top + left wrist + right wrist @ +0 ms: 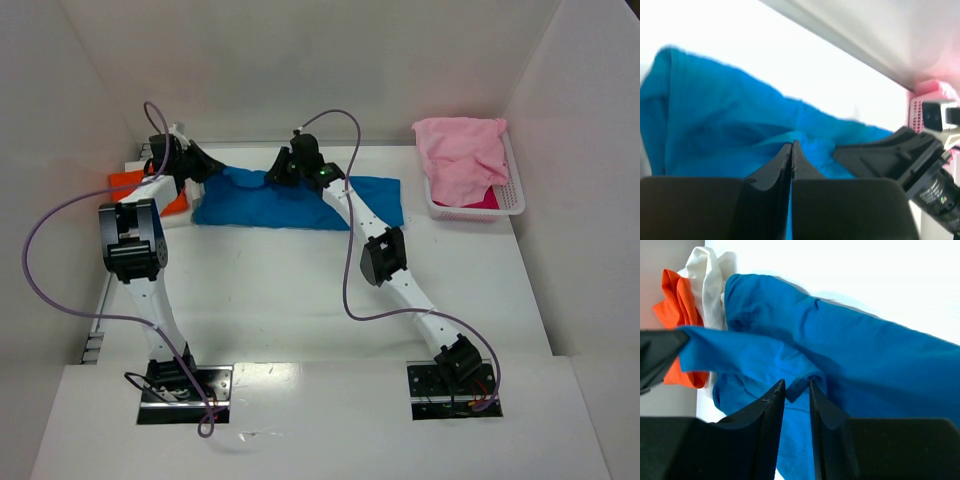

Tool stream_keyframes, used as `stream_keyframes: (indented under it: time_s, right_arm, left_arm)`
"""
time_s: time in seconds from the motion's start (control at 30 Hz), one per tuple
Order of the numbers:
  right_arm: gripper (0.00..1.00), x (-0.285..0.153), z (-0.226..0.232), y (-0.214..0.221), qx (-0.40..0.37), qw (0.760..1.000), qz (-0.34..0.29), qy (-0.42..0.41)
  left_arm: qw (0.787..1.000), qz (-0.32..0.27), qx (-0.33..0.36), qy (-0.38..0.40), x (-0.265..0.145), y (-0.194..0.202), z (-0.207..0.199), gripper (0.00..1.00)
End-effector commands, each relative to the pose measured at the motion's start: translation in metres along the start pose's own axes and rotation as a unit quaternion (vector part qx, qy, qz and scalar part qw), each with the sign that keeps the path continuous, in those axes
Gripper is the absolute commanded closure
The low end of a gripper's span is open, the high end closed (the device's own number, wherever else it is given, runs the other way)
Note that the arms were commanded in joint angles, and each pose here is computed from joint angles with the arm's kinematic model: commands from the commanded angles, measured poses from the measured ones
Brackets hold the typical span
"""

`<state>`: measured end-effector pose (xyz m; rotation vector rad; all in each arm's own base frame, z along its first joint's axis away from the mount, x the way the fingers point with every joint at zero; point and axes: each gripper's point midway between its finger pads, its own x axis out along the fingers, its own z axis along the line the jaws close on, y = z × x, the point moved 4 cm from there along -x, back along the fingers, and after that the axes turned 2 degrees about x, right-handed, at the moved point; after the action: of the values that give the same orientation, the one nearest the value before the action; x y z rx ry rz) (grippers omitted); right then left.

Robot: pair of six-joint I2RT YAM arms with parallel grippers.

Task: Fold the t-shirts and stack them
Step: Fold the other side of the tshirt into a rectangle

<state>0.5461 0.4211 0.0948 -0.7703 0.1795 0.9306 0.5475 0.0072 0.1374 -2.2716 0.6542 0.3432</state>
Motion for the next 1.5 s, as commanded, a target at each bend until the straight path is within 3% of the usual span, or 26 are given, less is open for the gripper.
stream_keyframes:
  time_s: [0.0,0.03,0.1,0.23,0.33,0.6,0.73,0.77,0.8,0.93,1.0,1.1,1.13,1.37,1.47]
  right_arm:
    - [0.68,-0.022,0.036,-0.038,-0.022,0.997,-0.047,-0.052]
    - [0.68,-0.022,0.036,-0.039,-0.023,0.997,-0.048,-0.053]
    - [0.66,-0.022,0.038,-0.04,-0.024,0.997,-0.052,-0.057]
    - [0.62,-0.022,0.042,-0.045,-0.032,0.995,-0.062,-0.068]
    - [0.59,-0.026,0.049,-0.053,-0.04,0.993,-0.079,-0.075]
    - [0.51,-0.046,0.069,-0.067,-0.058,0.991,-0.09,-0.077]
    - [0.51,-0.057,0.074,-0.063,-0.066,0.993,-0.064,-0.073]
    - [0.52,-0.058,0.075,-0.061,-0.066,0.993,-0.059,-0.078]
    - [0.6,-0.058,0.076,-0.06,-0.071,0.993,-0.055,-0.081]
    - [0.82,-0.061,0.081,-0.055,-0.077,0.992,-0.042,-0.086]
    - [0.86,-0.061,0.082,-0.047,-0.084,0.992,-0.031,-0.085]
    - [0.87,-0.059,0.087,-0.033,-0.1,0.991,-0.015,-0.084]
    - [0.87,-0.057,0.088,-0.027,-0.105,0.991,-0.01,-0.08]
    - [0.87,-0.037,0.065,0.006,-0.109,0.993,0.021,-0.044]
    - [0.87,-0.033,0.058,0.009,-0.107,0.993,0.025,-0.034]
  left_arm:
    - [0.999,-0.035,0.0,-0.005,0.01,-0.022,0.008,0.94]
    - [0.999,-0.04,0.003,-0.009,0.011,-0.025,0.009,0.9]
    - [0.999,-0.041,0.005,-0.019,0.013,-0.028,0.011,0.62]
    - [0.998,-0.038,0.024,-0.033,0.015,-0.028,0.018,0.32]
    - [0.998,-0.048,0.03,-0.04,0.012,-0.038,0.019,0.21]
    - [0.996,-0.055,0.063,-0.012,-0.01,-0.065,-0.006,0.17]
    - [0.996,-0.032,0.075,-0.018,-0.028,-0.048,-0.008,0.15]
    - [0.996,-0.028,0.078,-0.015,-0.032,-0.042,-0.009,0.15]
    - [0.997,-0.024,0.08,-0.006,-0.035,-0.036,-0.009,0.15]
    - [0.997,0.02,0.067,0.02,-0.043,0.0,-0.004,0.35]
    - [0.997,0.033,0.065,0.025,-0.043,0.012,0.001,0.58]
    - [0.996,0.053,0.067,0.024,-0.037,0.022,0.002,0.86]
    - [0.996,0.058,0.069,0.024,-0.034,0.026,0.002,0.91]
    - [0.995,0.074,0.069,-0.012,-0.027,0.041,0.015,1.0]
    - [0.99,0.088,0.051,-0.098,-0.03,0.055,0.038,1.0]
